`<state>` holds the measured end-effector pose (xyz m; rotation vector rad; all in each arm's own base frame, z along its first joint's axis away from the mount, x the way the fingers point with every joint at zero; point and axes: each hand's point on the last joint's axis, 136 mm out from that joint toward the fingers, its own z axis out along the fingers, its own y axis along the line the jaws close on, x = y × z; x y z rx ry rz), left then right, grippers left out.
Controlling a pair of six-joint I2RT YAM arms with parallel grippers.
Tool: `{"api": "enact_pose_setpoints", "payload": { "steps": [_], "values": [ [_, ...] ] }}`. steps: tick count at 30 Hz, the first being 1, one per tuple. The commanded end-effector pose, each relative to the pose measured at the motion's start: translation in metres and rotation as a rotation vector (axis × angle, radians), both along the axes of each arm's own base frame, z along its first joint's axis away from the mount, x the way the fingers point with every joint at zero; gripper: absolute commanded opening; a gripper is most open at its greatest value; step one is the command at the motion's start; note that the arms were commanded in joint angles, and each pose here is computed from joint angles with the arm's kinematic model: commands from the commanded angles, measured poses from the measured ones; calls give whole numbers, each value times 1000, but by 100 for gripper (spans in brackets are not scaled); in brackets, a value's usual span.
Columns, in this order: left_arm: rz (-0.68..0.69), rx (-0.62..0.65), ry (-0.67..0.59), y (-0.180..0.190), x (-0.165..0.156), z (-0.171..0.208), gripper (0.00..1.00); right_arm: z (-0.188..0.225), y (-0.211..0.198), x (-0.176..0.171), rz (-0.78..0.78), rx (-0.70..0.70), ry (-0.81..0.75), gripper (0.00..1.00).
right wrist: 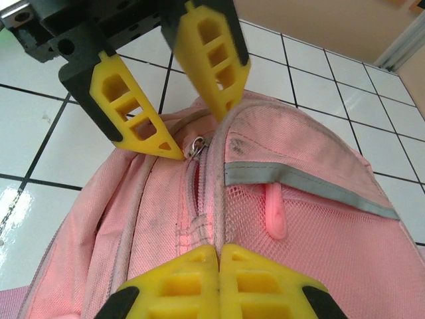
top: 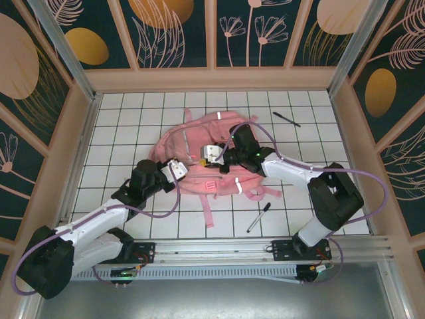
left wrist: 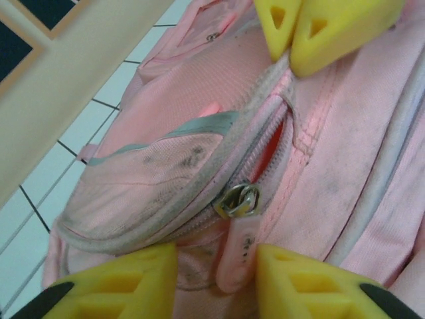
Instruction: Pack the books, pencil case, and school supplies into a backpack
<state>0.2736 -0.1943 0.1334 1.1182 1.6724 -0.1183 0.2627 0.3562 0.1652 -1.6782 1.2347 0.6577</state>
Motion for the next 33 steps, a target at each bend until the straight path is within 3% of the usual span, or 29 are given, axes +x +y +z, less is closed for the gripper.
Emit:
{"api": "enact_pose_setpoints", "payload": {
  "steps": [1,5,10,17,27,30,33],
  "values": [
    [-33,-13,-3,-5,0,5,23,53,12,-16,95,151,-90,0],
    [-77,-6,15,-10,-6,5,0,46,8,-10,80,124,-111,0],
    [-106,12,37,-11,-13,1,0,40,1,-2,54,110,-120,0],
    [-3,58,48,8,-4,-2,0,13,-19,9,5,-2,-163,0],
    [45,7,173,42,-2,-5,0,-8,-56,37,-111,-62,-200,0],
    [-18,10,241,33,-9,-14,0,-7,-52,38,-111,-50,-195,0],
    [-98,-32,283,18,-15,-10,0,-6,-43,28,-90,-22,-168,42]
  ]
}}
